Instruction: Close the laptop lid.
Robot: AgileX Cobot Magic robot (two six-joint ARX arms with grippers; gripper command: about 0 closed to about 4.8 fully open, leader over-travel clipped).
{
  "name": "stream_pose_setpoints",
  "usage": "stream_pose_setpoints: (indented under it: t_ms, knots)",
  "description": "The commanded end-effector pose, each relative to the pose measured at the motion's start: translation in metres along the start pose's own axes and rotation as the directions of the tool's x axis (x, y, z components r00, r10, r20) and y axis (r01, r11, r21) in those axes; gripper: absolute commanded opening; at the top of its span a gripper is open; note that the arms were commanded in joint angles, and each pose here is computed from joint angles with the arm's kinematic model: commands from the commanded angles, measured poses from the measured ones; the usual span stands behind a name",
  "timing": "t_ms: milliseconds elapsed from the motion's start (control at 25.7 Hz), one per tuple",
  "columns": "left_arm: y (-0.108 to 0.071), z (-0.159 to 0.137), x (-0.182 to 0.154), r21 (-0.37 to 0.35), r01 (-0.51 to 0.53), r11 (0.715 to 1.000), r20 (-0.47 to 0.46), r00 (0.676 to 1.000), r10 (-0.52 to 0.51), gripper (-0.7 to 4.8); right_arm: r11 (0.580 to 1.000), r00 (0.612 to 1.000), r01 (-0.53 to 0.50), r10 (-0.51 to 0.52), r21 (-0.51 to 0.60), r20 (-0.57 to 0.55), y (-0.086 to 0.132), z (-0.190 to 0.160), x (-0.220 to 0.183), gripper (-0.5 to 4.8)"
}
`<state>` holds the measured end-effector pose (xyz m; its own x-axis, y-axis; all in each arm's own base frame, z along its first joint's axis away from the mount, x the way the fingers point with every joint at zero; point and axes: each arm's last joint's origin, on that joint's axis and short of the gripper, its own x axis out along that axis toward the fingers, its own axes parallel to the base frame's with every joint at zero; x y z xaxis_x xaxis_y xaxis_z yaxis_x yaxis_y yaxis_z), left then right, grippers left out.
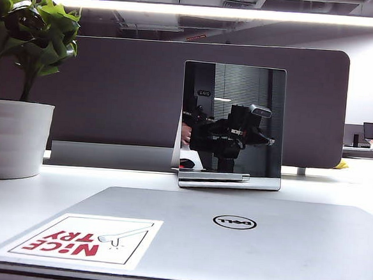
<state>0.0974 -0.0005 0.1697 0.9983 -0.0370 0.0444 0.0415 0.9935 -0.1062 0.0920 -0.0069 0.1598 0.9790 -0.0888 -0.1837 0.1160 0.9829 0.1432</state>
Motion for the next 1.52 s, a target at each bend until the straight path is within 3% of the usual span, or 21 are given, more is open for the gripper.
stream_pose_setpoints:
  t_ms: [39,1516]
  knots:
    - [-0.0002,0.0012,0.0000,0.004,0.004,1.000,0.009,1.000,-0.004,-0.03,0.999,0.998,-0.033,0.032,0.008,0.050,0.0019,-0.0024,0.0035,-0.04]
    - [-0.0002,0.0011,0.0000,0.003,0.004,1.000,0.008,1.000,-0.004,-0.03,1.000,0.997,-0.029,0.029,-0.002,0.065,0.0042,-0.0054,0.0051,-0.04]
